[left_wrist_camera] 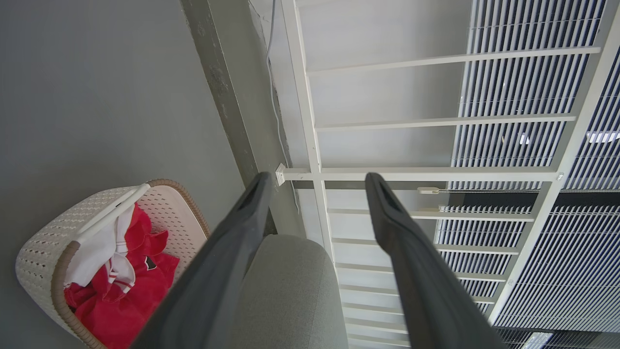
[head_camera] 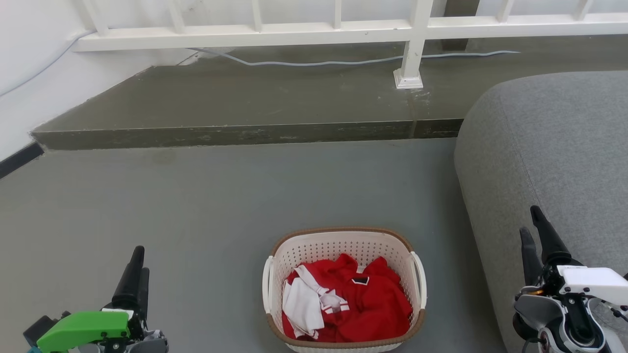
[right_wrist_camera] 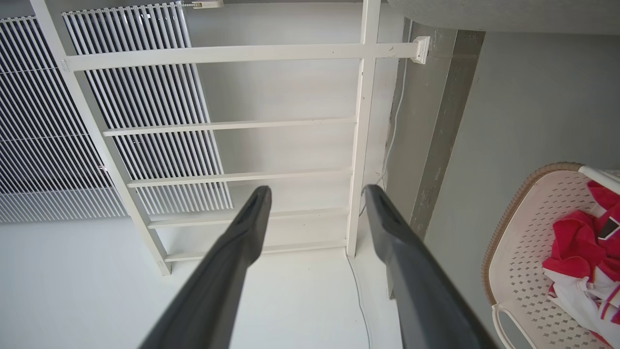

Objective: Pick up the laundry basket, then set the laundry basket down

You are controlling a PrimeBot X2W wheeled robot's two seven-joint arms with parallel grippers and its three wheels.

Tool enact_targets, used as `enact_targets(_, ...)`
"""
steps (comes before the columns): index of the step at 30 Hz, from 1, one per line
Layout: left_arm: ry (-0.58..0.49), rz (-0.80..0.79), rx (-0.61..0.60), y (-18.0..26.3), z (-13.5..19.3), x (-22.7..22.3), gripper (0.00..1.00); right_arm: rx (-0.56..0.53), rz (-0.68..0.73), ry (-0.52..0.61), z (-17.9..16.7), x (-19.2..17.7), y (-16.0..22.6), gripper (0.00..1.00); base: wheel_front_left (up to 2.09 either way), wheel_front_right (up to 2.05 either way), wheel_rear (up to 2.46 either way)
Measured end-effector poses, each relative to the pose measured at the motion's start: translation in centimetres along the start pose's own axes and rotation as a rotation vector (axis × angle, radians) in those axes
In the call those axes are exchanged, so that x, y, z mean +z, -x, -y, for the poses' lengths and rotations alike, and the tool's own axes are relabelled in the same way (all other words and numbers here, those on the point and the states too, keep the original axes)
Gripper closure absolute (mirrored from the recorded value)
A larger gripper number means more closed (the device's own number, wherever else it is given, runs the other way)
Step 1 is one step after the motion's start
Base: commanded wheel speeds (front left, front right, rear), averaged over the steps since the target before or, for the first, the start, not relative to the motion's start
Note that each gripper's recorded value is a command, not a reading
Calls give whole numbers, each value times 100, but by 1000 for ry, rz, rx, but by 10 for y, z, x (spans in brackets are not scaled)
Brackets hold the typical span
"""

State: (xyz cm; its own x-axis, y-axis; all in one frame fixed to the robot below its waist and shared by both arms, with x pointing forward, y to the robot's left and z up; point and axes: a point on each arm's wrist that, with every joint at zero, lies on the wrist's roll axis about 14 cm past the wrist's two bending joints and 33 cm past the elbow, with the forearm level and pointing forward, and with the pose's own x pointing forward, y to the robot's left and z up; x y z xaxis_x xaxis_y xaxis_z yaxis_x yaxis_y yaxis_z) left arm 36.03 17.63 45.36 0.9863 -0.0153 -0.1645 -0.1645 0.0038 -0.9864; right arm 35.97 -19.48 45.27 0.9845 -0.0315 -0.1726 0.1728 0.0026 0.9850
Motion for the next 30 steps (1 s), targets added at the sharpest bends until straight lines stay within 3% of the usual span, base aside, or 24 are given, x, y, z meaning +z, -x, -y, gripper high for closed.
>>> enact_targets(22,-316,-30,-37,-2,10,-12,0,68,-48,303,-20,-16,-4,0,0,0,0)
enact_targets(30,-483,-19,-75,-4,21,-12,0,97,-51,426,-27,-18,-6,0,0,0,0)
